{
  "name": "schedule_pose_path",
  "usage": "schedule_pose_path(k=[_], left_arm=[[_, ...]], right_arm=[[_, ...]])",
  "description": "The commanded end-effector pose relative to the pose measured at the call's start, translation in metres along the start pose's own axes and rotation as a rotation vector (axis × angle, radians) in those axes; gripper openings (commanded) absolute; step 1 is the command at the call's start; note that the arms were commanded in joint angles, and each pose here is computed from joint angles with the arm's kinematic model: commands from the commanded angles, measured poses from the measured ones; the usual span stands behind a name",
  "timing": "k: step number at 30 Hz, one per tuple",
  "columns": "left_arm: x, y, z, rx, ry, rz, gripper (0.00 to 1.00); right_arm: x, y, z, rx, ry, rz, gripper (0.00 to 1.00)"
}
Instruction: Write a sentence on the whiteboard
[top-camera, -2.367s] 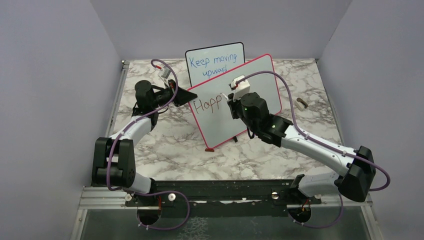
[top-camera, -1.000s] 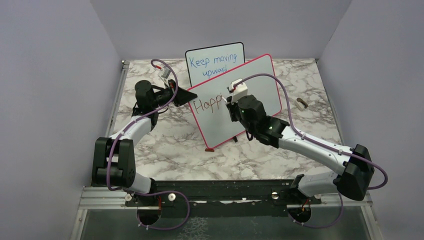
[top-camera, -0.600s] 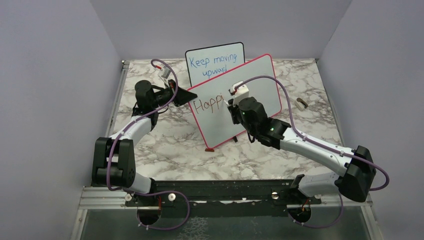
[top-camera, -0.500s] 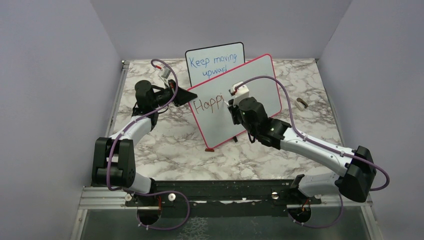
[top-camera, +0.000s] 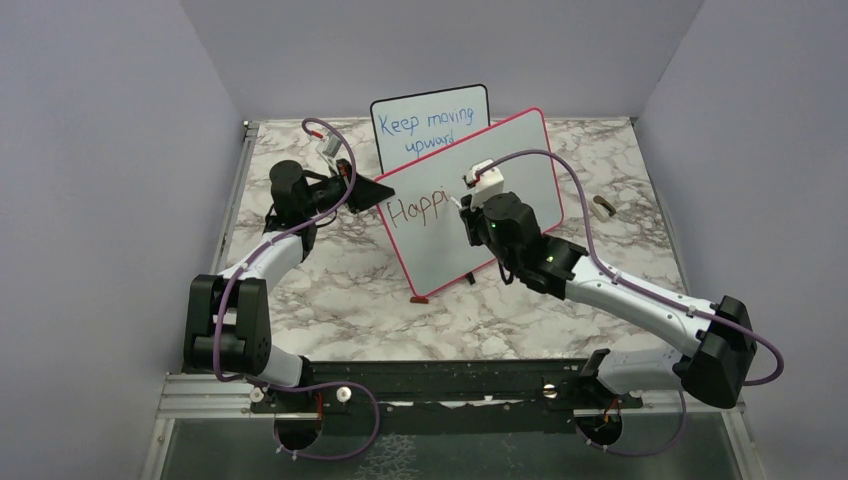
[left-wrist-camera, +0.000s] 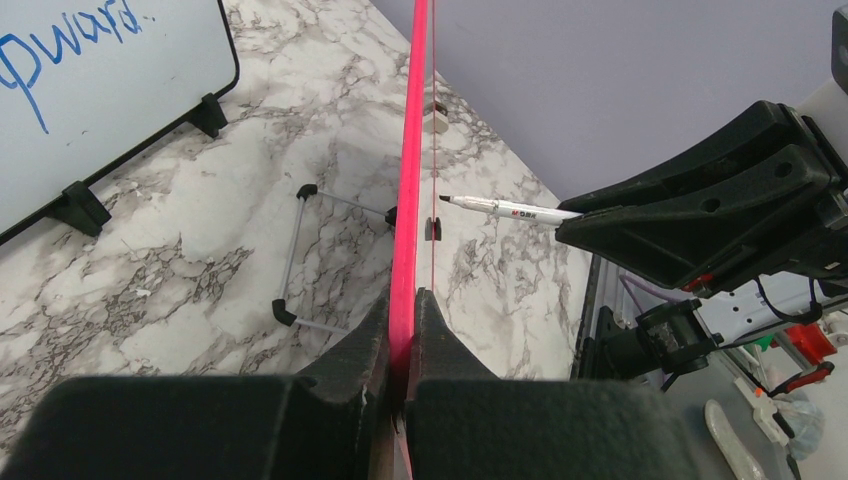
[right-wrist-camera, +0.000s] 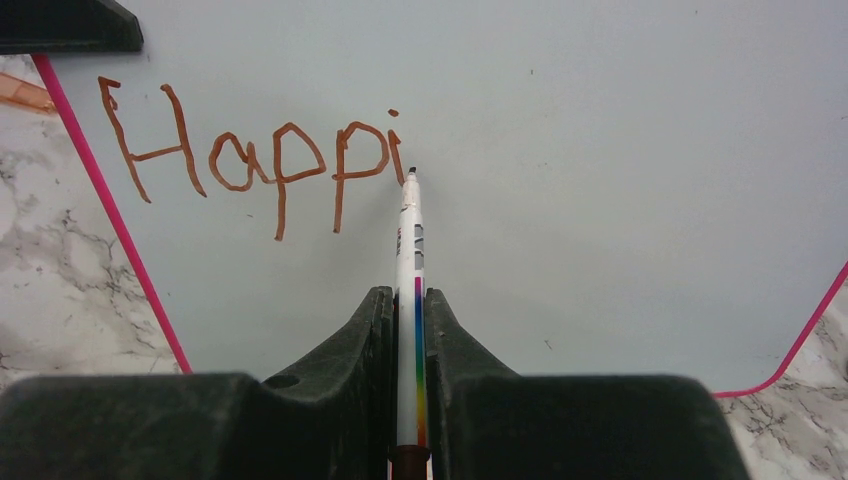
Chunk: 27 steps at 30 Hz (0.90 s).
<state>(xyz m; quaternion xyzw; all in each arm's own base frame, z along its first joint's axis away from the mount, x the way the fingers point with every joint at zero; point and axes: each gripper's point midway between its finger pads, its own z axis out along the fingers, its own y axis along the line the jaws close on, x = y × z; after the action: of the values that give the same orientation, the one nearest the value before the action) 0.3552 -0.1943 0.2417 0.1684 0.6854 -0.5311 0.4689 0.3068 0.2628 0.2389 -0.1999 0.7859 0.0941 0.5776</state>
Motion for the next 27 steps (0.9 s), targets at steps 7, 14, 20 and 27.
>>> schedule_pose_path(k=[7,14,20,27], left_arm=[[0.014,0.01,0.001,-0.011,0.04,-0.006,0.0],[0.013,0.01,0.001,-0.012,0.039,-0.004,0.0],[0.013,0.01,0.001,-0.012,0.04,-0.005,0.0],[0.013,0.01,0.001,-0.012,0.04,-0.004,0.0]], right_arm=[[-0.033,-0.006,0.005,0.026,-0.091,0.021,0.01],[-0.036,-0.003,0.011,0.016,-0.095,0.017,0.01],[-0.034,-0.004,0.014,0.024,-0.087,0.013,0.01],[-0.02,-0.006,0.012,0.023,-0.049,0.014,0.01]])
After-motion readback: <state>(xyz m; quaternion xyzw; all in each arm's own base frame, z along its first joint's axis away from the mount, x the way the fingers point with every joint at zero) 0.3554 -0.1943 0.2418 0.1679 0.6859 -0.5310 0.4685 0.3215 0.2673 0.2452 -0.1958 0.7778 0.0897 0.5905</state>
